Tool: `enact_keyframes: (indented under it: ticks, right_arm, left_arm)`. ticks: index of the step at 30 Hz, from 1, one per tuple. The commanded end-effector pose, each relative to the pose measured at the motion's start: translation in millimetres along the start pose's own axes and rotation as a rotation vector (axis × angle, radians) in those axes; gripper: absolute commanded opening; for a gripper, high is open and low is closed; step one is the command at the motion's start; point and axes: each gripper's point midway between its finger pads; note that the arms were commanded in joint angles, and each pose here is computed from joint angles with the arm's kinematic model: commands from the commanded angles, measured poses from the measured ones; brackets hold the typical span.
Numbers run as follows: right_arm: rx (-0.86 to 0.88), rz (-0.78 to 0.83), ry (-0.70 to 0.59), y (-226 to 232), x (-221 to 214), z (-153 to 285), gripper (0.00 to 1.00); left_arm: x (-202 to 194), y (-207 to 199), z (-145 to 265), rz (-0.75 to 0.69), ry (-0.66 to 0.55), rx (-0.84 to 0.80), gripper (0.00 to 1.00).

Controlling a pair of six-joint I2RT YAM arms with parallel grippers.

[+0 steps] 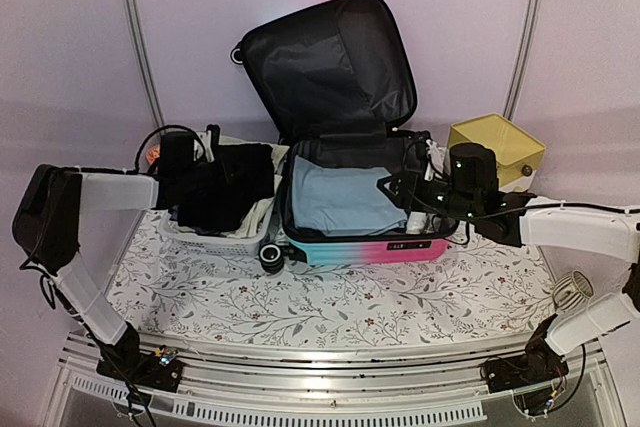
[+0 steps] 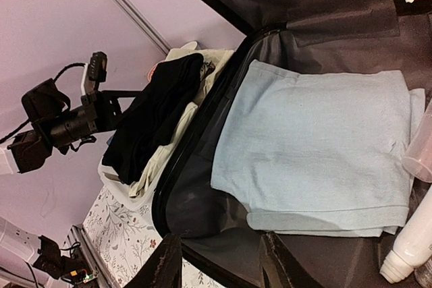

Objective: Open, take out, and arrange the luggage
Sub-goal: Adjust the clothes in the bin.

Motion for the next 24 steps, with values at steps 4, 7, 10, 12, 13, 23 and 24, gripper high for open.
enact_keyframes:
  ticks: [4, 7, 10, 12, 13, 23, 24]
  right_arm:
    - [-0.044, 0.048, -0.111, -4.7, 21.4, 21.7, 0.41]
    - [-0.055, 0.047, -0.114, -8.8, 18.2, 27.6, 0.41]
    - [-0.053, 0.04, -0.121, -9.5, 16.8, 34.7, 0.41]
    - [-0.053, 0.039, -0.127, -9.5, 17.1, 38.6, 0.41]
    - [-0.056, 0.041, -0.129, -10.4, 16.8, 40.1, 0.41]
    - [-0.156, 0.07, -0.074, -21.8, 20.3, 28.7, 0.41]
    - [-0.158, 0.07, -0.064, -22.0, 19.4, 26.4, 0.41]
  left_arm:
    - [14.3, 5.9, -41.4, -0.024, 0.028, 0.045, 0.0]
    - [-16.2, 23.9, -66.3, 0.017, 0.066, 0.038, 0.0]
    - [-57.9, 49.8, -88.0, 0.076, 0.139, 0.064, 0.0]
    - [-65.0, 51.6, -91.3, 0.085, 0.151, 0.06, 0.0]
    - [-60.6, 48.9, -89.2, 0.075, 0.139, 0.063, 0.0]
    - [42.4, 4.8, -25.0, -0.119, -0.023, 0.162, 0.02]
    - [47.5, 7.1, -22.4, -0.13, -0.031, 0.182, 0.03]
Point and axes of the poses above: each gripper's point midway between its finger pads, its own z axis back along the fingers, its own y axis along the line the jaws close on, x = y × z, and after that the axes turned 5 degrees about -z, right-handed
